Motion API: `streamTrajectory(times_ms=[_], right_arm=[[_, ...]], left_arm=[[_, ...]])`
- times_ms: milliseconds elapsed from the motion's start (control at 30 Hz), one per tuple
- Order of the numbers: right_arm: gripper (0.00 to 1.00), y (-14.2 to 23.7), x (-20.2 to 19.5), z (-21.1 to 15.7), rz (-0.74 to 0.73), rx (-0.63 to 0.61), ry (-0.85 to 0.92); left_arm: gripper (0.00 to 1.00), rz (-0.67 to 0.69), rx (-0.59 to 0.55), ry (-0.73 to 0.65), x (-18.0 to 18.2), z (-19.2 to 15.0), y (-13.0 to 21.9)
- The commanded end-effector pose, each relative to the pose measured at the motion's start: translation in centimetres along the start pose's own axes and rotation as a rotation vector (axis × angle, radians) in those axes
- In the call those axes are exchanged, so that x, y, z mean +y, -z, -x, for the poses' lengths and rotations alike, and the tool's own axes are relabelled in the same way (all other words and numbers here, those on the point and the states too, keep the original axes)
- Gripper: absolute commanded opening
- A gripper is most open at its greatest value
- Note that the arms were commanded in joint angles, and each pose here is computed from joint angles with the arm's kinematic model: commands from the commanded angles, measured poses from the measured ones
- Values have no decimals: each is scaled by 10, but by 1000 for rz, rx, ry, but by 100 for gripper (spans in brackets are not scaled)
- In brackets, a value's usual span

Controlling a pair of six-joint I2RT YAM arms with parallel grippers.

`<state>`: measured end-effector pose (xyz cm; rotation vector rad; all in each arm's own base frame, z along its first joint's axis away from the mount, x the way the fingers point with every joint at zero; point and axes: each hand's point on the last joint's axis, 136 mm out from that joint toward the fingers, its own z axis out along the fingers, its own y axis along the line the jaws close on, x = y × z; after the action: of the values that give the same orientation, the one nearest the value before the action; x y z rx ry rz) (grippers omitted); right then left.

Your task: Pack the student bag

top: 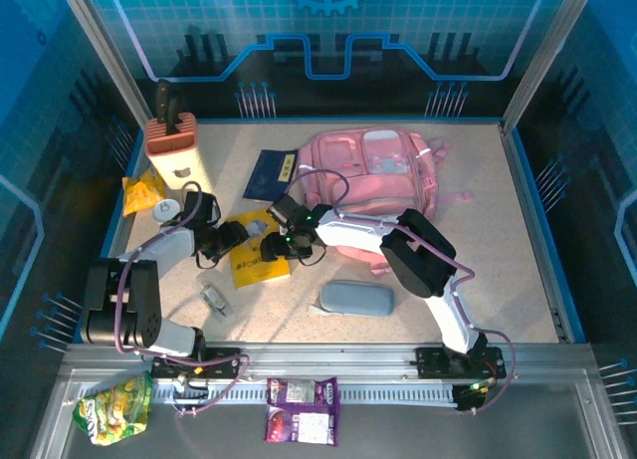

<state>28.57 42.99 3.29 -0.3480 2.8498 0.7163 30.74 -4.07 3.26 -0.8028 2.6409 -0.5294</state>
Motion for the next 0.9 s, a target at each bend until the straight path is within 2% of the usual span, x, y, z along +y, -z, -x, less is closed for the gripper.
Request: streamTrajectory(times_ms=[0, 533, 867], right_arm=[[67, -10, 8, -8, 21, 46, 14], [65, 29, 33, 10, 90, -29, 51], [54, 46, 45, 17, 234, -37, -14]], left_arm=[[60, -6, 64, 11, 9, -18, -10], [58, 12, 69, 13, 16, -24, -11], [57, -16, 78, 19, 11, -25, -11]])
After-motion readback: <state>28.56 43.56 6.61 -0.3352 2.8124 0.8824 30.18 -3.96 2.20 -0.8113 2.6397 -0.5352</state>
